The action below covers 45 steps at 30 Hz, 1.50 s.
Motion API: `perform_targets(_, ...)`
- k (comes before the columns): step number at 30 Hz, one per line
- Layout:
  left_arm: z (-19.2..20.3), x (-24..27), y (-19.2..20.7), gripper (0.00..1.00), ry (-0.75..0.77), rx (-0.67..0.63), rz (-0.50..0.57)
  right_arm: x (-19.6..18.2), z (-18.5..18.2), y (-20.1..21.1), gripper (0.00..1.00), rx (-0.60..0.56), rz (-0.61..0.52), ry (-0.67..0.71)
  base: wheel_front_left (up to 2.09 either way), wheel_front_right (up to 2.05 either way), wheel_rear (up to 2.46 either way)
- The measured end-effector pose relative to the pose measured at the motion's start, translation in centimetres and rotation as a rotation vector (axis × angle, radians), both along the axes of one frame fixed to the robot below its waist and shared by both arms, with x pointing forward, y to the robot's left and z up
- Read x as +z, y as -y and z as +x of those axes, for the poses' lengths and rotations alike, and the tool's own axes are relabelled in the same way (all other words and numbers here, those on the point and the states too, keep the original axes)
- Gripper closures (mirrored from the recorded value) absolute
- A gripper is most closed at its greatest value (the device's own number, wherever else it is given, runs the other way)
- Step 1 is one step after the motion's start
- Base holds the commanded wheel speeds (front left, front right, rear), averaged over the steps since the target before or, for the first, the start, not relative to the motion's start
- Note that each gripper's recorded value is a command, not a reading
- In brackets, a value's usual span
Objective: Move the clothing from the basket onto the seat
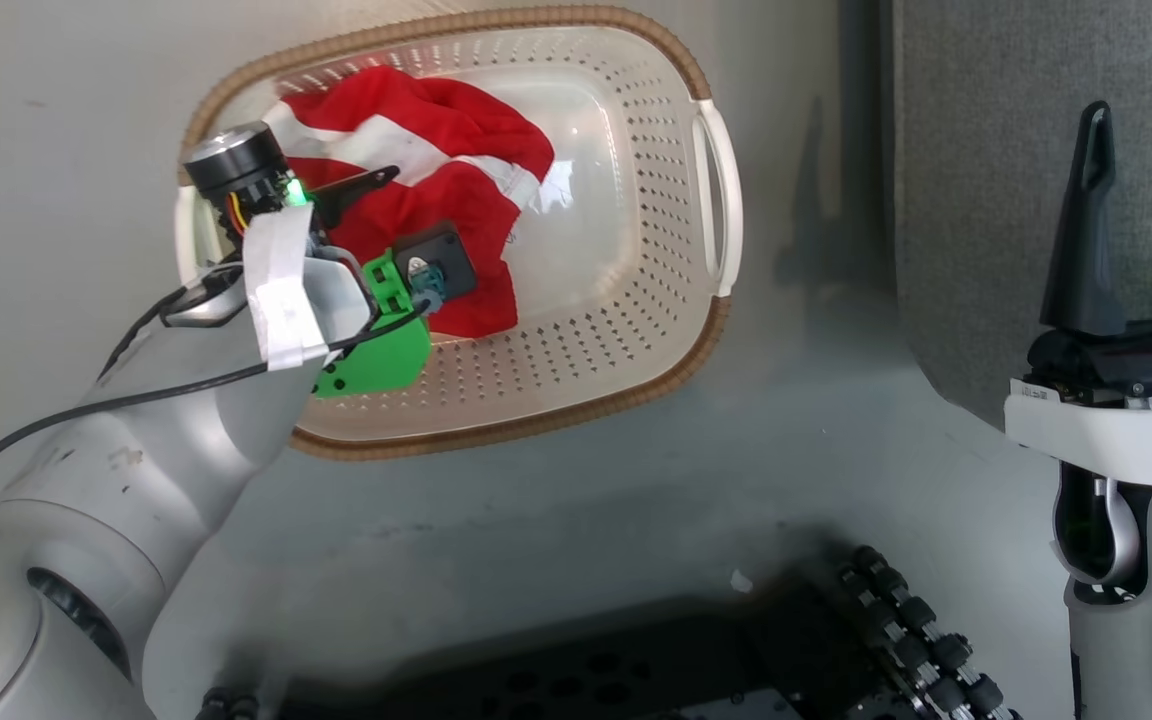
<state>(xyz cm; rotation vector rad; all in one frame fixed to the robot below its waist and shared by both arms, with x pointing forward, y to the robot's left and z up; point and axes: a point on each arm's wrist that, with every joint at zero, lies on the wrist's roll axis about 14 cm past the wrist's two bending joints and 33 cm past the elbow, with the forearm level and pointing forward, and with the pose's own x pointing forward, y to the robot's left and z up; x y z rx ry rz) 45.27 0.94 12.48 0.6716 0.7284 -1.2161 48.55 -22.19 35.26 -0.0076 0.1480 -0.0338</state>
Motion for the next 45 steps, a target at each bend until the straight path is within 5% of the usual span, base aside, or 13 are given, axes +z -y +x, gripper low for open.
perform_targets(17,-1.9,-6.7,-0.3,0.04,-0.096,-0.039,0.106,-3.7,-1.3,1.5,0.0,-0.026,-0.034,-0.107,0.0,0.0,0.0)
perform_targets(18,-2.0,-6.8,-0.3,1.0,-0.097,-0.041,0.109,-3.8,-1.3,1.5,0.0,-0.027,-0.035,-0.109,0.0,0.0,0.0)
perform_targets(31,1.6,-3.6,1.3,1.0,-0.014,0.041,-0.025,-2.9,-0.5,1.3,0.0,-0.028,-0.011,-0.073,0.0,0.0,0.0)
perform_targets(45,0.5,7.6,4.4,1.0,-0.019,0.379,-0.329,3.2,-1.0,0.3,0.0,-0.012,-0.001,0.033,0.0,0.0,0.0)
